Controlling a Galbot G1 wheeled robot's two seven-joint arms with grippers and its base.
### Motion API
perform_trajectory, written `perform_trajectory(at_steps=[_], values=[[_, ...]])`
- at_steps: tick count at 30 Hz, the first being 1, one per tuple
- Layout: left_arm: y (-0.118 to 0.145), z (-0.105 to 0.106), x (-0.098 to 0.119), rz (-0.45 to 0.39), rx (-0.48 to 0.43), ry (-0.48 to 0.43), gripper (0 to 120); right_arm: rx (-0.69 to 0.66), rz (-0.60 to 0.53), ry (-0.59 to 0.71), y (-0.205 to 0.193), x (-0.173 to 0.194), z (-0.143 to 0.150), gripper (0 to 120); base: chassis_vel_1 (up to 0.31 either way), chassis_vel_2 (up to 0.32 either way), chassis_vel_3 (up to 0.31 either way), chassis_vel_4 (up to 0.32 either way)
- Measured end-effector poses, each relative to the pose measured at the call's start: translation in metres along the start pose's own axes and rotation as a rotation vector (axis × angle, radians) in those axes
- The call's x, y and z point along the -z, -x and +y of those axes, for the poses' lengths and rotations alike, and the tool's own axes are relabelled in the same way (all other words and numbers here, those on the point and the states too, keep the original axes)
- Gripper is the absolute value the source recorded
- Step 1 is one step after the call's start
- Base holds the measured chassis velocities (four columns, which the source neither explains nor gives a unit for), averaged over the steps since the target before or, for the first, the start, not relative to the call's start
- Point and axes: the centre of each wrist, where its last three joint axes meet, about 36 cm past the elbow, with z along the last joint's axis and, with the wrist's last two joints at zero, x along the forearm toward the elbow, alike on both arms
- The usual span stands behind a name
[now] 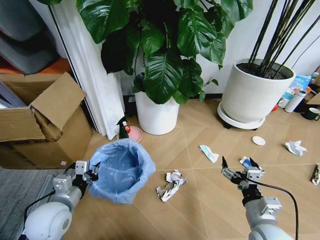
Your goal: Pick up the trash bin and place the garbage on the floor into it.
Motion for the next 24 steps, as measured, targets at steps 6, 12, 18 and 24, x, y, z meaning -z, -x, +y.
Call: perform_trajectory(at_steps=[6, 12, 18, 24], values=[[0.000, 0.003, 0.002, 0.039, 0.020, -0.025, 1, 0.059, 0.111, 0.032, 0.031, -0.029, 0.011, 100, 0.011, -0.012, -0.006, 0.008], [0.000, 0.007, 0.006, 0.059, 0.033, -0.042, 1, 0.120, 0.225, 0.086, 0.057, -0.043, 0.024, 100, 0.000, 0.000, 0.000, 0.000], [0.001, 0.011, 0.011, 0.069, 0.042, -0.053, 1, 0.212, 0.361, 0.088, 0.106, -0.060, 0.055, 100, 0.000, 0.000, 0.000, 0.000], [0.001, 0.016, 0.015, 0.068, 0.045, -0.048, 1, 0.449, 0.433, -0.099, 0.182, -0.062, 0.016, 100, 0.000, 0.000, 0.000, 0.000]])
